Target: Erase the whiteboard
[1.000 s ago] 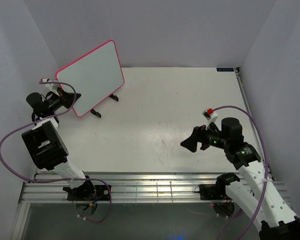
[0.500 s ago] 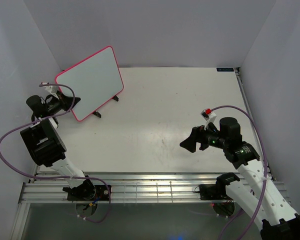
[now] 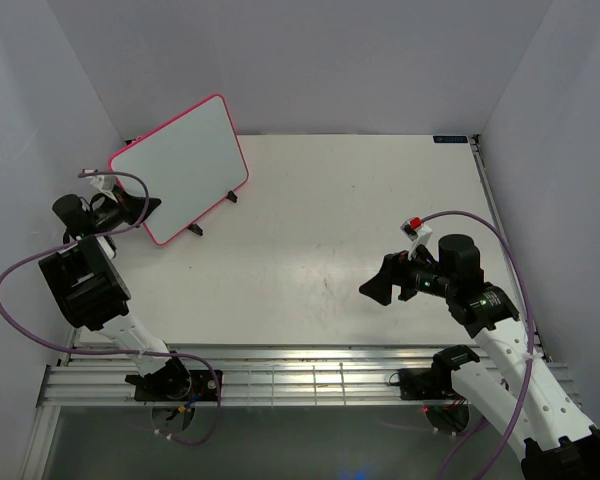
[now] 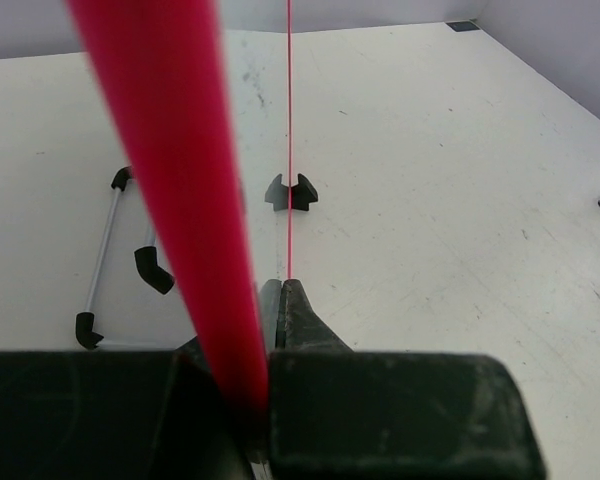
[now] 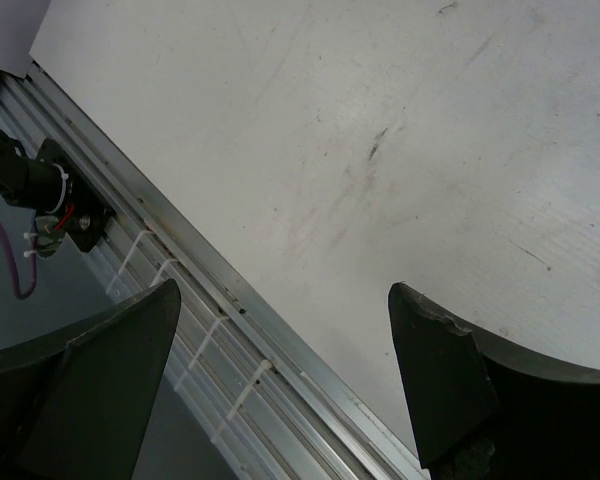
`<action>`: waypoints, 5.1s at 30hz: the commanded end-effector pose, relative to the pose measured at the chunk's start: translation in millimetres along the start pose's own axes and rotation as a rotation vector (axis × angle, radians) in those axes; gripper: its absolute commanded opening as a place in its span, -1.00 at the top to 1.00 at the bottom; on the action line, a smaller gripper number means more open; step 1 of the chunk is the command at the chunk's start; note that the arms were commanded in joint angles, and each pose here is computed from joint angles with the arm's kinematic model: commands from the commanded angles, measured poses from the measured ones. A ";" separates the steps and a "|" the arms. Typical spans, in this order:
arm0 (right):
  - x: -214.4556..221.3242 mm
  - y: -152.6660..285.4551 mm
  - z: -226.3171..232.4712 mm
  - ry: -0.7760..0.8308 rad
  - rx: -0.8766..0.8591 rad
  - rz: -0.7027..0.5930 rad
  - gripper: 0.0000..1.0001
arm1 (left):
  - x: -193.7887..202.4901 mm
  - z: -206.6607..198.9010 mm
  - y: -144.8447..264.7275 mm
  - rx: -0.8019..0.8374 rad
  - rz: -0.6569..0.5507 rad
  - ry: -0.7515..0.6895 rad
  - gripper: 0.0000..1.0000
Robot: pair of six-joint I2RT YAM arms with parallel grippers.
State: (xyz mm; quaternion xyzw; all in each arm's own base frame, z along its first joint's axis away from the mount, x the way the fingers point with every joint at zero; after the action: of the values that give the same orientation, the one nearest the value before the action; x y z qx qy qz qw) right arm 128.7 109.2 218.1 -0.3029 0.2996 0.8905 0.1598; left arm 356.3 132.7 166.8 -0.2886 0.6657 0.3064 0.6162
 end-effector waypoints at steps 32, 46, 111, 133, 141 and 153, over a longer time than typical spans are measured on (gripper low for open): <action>-2.4 -0.5 2.2 0.036 -0.021 -0.015 -0.80 | 29.0 14.1 15.2 -0.131 0.022 0.098 -0.13; -1.2 -2.1 1.4 0.037 -0.028 -0.009 -0.80 | 33.0 15.6 13.7 -0.137 0.025 0.103 -0.96; 3.1 2.3 10.0 0.078 -0.088 -0.013 -0.80 | 23.2 -22.1 32.1 -0.729 0.182 0.143 -0.96; -24.2 5.1 8.7 0.080 0.099 -0.063 -0.80 | -91.3 -179.7 42.9 -0.572 0.038 0.306 -0.96; -53.1 24.2 5.2 0.105 0.360 -0.205 -0.80 | -120.8 -247.5 68.0 -0.538 0.086 0.118 -0.96; -56.5 89.6 7.9 0.199 0.646 -0.461 -0.79 | -148.0 -291.3 104.1 -0.529 0.076 0.010 -0.96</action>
State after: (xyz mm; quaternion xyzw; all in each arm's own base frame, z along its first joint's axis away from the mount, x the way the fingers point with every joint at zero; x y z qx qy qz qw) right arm 130.3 57.0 282.2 -0.3661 0.4617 0.7142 0.3779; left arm 113.8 -26.9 334.4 -0.4243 0.5943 0.4553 0.5095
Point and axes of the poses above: each gripper's point midway between its finger pads, its own y axis back along the fingers, its own z axis along the line the jaws close on, x = y × z, the point moved 9 cm from there along y, back along the fingers, and after that the axes turned 12 degrees about -y, right-handed, at the moved point
